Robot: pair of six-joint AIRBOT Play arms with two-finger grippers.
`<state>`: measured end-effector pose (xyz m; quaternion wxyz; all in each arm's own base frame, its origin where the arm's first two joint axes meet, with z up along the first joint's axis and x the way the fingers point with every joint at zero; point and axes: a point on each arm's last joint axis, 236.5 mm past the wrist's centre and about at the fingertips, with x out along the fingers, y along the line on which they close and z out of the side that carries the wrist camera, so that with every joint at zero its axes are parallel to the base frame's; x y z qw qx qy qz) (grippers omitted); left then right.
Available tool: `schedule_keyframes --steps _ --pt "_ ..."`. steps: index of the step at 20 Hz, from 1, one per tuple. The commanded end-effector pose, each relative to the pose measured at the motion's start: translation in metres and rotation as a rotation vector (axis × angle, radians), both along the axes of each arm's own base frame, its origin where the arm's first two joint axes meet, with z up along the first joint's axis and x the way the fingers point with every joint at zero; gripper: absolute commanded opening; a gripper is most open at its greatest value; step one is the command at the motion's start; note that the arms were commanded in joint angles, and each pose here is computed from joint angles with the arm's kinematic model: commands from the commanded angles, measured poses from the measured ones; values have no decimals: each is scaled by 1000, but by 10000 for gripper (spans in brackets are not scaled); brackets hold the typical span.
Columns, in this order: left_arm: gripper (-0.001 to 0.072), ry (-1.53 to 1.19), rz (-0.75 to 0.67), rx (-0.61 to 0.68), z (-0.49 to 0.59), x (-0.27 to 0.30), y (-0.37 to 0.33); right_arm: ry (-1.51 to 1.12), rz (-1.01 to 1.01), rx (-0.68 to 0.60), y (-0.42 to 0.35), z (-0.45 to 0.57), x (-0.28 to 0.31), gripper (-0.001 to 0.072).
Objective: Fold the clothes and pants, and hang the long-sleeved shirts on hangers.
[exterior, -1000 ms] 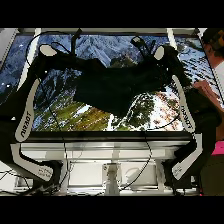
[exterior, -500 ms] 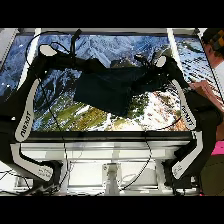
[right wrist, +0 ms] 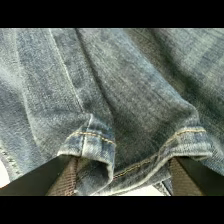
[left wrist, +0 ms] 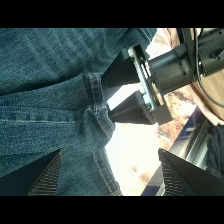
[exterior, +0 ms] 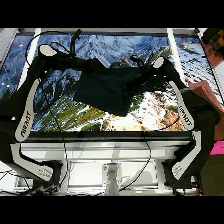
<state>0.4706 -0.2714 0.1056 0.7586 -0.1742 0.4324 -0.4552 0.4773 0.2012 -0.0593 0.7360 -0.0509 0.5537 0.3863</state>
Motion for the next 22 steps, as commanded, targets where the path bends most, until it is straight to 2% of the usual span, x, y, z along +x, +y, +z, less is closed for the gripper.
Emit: schedule_keyframes --steps 1,2,3,4,7,9,12,13,15,19,22 --pt "680 1 0 0 0 0 0 -14 7 -37 8 -11 1 541" --pt "680 0 0 1 0 0 0 -17 12 -38 13 -14 1 407" --pt "680 0 0 1 0 0 0 -33 14 -37 18 -16 3 139" --pt "680 0 1 1 0 0 0 -59 13 -34 23 -13 8 34" --pt "680 -14 35 -5 2 9 7 -158 32 -1 43 23 26 31" --pt "679 -16 85 -51 12 21 19 -273 37 31 56 67 47 31" --pt "661 -6 158 -158 34 38 42 -543 -63 87 55 140 104 31" --pt "620 -8 177 -157 34 42 52 -620 -105 103 54 157 120 30" --pt "619 -6 199 -152 33 46 69 -742 -177 83 38 172 146 30" --pt "620 -15 215 -78 18 49 91 -738 -195 -2 14 139 157 31" --pt "621 -17 204 -10 4 47 96 -631 -328 -23 -7 107 163 31"
